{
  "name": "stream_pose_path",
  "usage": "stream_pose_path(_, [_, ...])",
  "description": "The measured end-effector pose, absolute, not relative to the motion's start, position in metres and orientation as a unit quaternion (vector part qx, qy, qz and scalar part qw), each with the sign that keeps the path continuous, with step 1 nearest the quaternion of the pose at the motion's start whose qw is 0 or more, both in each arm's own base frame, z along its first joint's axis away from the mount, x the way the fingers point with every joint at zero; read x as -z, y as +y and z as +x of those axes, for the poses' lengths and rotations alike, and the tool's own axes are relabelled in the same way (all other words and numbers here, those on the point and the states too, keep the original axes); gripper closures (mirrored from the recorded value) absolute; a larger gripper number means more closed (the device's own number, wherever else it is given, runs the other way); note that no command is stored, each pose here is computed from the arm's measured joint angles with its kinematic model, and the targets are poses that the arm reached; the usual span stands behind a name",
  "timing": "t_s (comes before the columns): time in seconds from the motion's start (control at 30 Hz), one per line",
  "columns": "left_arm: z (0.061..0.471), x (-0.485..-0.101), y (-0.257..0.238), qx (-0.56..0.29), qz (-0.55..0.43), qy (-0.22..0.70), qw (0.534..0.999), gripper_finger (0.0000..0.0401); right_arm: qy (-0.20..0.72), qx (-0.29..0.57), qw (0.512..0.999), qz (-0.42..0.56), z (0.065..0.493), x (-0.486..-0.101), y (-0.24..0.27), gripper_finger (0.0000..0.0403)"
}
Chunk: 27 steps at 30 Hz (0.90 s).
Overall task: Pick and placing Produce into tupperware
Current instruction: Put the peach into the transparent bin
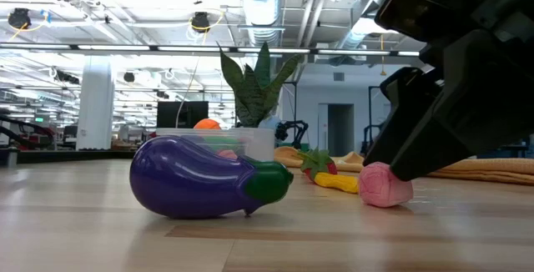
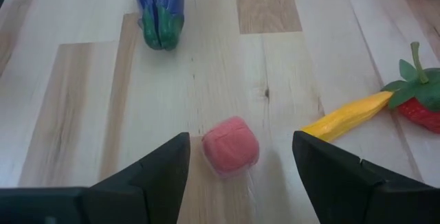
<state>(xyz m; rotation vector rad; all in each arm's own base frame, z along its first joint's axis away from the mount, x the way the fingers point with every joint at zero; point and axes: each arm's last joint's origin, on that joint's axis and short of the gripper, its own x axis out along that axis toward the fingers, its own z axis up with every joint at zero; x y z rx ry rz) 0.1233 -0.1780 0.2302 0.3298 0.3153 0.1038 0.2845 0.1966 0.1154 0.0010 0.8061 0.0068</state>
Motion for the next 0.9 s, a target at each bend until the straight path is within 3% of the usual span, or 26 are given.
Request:
stream_pose_path(0.53, [0.123, -0.23, -0.178, -0.051, 0.163, 0.156, 0.973, 0.0159, 0.377, -0.015, 0.926, -0.004, 0.29, -0.118, 0.195, 0.0154])
stream_pose_path(0.9, [0.123, -0.23, -0.178, -0.052, 0.163, 0.157, 0.973, 0.0159, 0.377, -0.024, 0.926, 0.002, 0.298, -0.091, 0.2, 0.0154])
